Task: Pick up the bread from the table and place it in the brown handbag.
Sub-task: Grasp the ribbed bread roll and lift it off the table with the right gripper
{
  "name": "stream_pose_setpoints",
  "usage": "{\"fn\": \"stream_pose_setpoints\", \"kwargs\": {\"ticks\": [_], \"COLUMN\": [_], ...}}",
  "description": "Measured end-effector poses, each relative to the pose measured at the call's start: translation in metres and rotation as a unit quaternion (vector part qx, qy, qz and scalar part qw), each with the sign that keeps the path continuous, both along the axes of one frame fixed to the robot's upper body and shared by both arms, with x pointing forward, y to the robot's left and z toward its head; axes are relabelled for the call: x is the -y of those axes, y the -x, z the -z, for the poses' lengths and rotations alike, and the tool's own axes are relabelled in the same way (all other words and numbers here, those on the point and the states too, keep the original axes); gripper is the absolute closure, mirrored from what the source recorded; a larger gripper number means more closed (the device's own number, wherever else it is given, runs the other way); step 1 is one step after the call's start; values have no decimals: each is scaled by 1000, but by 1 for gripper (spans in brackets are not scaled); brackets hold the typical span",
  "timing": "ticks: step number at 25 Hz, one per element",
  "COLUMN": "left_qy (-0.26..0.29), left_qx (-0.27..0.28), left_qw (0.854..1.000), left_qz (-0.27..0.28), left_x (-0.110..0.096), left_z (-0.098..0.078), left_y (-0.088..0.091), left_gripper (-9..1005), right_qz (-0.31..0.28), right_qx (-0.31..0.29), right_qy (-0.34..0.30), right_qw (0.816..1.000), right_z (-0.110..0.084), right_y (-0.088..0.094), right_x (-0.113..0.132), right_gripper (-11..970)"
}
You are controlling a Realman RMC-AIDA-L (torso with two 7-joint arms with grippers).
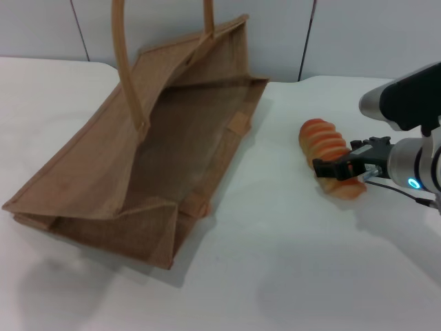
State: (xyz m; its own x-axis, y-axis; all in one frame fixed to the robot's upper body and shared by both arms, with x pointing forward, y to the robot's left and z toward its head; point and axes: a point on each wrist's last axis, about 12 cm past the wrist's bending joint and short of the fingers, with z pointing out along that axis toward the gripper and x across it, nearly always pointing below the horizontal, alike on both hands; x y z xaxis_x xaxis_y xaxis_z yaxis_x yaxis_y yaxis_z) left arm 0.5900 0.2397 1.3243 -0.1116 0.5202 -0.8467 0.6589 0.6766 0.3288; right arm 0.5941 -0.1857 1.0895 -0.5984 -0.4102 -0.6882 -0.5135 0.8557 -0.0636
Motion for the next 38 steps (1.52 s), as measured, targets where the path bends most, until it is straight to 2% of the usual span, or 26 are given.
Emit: {"fn": "stream_pose_setpoints", "kwargs": {"ticks": [11,20,27,38], "left_qy": [-7,-7,-7,-6], "left_qx": [11,12,13,13], "left_qw": [1000,1000,1000,1000], "left_qz": [4,5,5,3], "left_x": [2,3,3,2], "left_z": [-6,-7,-7,-6], "left_y": [4,4,4,3], "left_gripper": [874,875,874,875], "right_qz": [-5,-7,-12,-7], "right_qx": [-18,-38,-42,-42], "right_qy": [9,23,27,24], "right_qw": [1000,999,999,999], "right_z": [1,9,8,1], "right_y": [0,-1,-3,-8], "right_x": [-1,-2,-5,-4], "right_gripper": [85,84,88,201]}}
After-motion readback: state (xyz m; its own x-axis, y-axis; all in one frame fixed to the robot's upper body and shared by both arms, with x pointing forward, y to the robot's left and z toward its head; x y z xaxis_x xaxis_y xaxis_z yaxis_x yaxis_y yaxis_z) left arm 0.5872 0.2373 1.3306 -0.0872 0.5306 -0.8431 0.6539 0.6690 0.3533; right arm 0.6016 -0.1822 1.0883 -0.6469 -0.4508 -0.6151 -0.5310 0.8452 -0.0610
